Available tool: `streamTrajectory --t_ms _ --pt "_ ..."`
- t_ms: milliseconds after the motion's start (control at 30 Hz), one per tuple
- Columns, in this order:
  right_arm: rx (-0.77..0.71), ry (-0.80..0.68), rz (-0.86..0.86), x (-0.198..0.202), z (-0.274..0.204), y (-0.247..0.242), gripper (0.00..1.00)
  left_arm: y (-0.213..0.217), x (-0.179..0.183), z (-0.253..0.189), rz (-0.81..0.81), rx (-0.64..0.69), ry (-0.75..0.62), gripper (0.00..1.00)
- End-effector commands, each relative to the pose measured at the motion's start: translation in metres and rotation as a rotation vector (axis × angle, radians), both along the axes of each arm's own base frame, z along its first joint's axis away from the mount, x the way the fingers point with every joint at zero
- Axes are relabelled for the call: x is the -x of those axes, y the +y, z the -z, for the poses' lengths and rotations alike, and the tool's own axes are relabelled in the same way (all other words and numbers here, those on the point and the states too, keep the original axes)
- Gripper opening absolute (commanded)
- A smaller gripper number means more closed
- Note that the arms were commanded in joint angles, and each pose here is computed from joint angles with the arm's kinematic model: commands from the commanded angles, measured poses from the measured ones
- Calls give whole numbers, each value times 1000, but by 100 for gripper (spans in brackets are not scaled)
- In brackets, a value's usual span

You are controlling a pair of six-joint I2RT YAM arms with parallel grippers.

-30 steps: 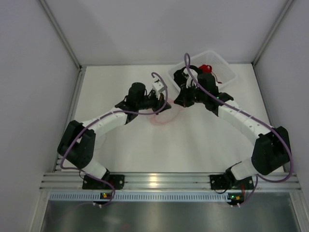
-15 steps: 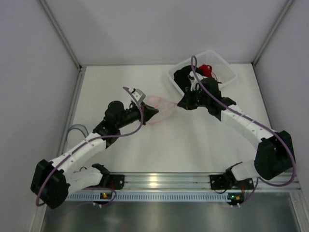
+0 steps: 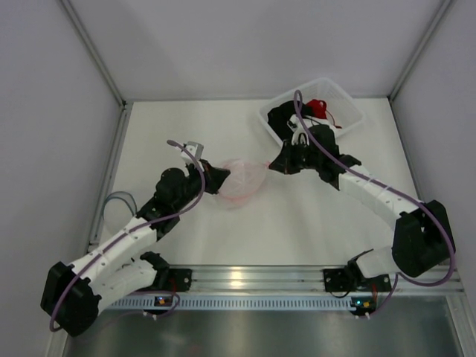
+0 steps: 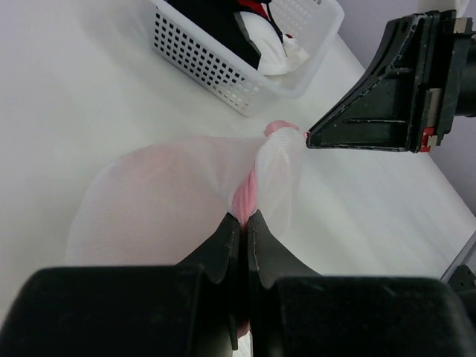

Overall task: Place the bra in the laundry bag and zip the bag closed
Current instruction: Place the laundry bag at the corner of the board.

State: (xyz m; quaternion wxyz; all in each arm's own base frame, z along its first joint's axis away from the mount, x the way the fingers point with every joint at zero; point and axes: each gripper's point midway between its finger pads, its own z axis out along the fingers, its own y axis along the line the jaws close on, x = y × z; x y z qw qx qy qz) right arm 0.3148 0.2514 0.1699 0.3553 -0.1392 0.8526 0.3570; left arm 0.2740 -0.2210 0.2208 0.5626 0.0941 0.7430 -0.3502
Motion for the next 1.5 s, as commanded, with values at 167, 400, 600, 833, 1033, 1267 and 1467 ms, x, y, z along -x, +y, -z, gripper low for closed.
streamTrajectory --t_ms 167,400,600,833,1033,1267,1467 --pt "77 -97 141 -33 -17 -28 45 22 -54 -63 -273 229 -2 0" --pt "46 -213 173 -41 -82 -34 93 44 -105 -104 -360 388 31 0" --pt "-70 -221 276 -48 -85 -37 99 77 -141 -134 -451 546 -29 0" --pt "-488 -155 330 -60 -91 10 97 48 -153 -128 -314 633 50 0" --pt "-599 -152 279 -79 -94 55 96 49 -148 -108 -321 698 110 0" --pt "-778 -83 258 -82 -89 73 94 57 -134 -117 -337 758 101 0" --pt "-765 -60 238 -89 -86 94 94 60 -122 -118 -326 800 101 0"
